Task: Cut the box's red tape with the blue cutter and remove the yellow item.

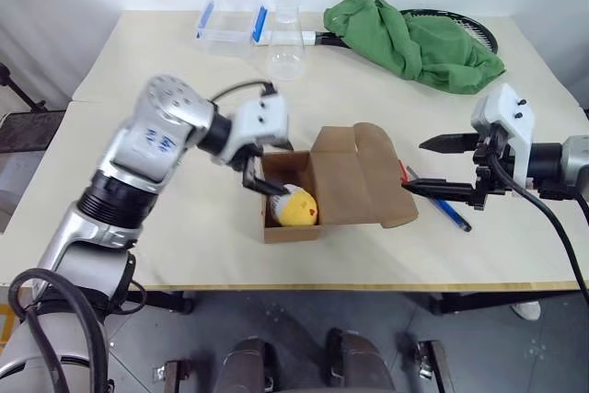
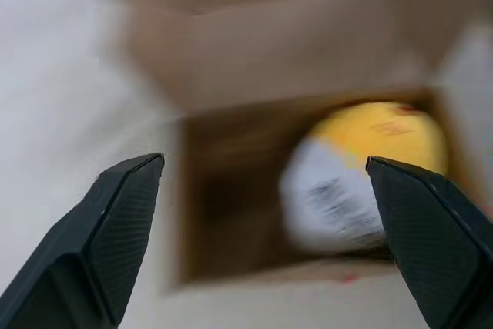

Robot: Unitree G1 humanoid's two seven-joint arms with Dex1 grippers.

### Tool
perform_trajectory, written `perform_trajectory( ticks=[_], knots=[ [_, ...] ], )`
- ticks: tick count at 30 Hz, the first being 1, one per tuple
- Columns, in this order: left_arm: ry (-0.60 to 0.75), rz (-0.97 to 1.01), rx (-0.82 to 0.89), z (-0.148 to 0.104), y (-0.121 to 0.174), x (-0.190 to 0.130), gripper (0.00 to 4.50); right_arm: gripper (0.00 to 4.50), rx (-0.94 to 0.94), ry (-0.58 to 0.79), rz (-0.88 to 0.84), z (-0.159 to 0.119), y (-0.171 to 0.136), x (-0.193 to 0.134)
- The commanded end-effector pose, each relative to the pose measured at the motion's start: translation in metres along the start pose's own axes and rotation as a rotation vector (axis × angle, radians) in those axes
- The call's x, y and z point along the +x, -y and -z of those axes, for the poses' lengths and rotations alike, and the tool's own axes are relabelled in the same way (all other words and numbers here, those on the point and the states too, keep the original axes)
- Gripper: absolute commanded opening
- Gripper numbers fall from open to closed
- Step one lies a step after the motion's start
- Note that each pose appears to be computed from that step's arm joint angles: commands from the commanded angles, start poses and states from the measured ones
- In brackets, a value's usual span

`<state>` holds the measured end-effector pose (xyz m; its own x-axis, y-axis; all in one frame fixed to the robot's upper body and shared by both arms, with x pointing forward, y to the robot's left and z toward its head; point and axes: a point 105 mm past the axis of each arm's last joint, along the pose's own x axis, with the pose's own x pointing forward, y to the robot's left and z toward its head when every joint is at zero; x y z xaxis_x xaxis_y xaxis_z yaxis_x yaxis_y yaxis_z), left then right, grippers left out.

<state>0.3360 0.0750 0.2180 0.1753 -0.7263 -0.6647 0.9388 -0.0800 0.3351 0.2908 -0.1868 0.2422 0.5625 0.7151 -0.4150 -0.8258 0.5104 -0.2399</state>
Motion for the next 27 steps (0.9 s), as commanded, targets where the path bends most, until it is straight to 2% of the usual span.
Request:
perform_trajectory(
  ticks=[1,5,8,15,19,22,27],
  knots=[
    [-0.024,0.080,0.026,0.001,0.007,0.011,4.47,4.50,-0.062,0.027,0.055,-0.009,-0.001,-0.009],
    [-0.027,0.148,0.035,0.001,0.012,0.028,4.47,4.50,-0.037,0.037,0.081,-0.005,-0.008,-0.011],
    [-0.026,0.149,0.030,0.004,0.007,0.037,3.89,4.50,-0.026,0.037,0.107,-0.001,-0.011,-0.015],
    [-0.006,0.141,0.041,0.008,0.004,0.042,1.84,4.50,-0.015,0.039,0.134,0.001,-0.016,-0.018],
    [0.102,0.105,0.085,-0.010,0.002,0.031,0.72,4.50,-0.050,0.098,0.113,-0.005,-0.022,-0.022],
    [0.187,0.066,0.116,-0.026,-0.003,0.020,0.03,4.50,-0.082,0.145,0.083,-0.010,-0.025,-0.025],
    [0.286,-0.034,0.067,-0.038,-0.014,-0.001,0.01,4.50,-0.152,0.173,0.055,-0.014,-0.024,-0.029]
  ],
)
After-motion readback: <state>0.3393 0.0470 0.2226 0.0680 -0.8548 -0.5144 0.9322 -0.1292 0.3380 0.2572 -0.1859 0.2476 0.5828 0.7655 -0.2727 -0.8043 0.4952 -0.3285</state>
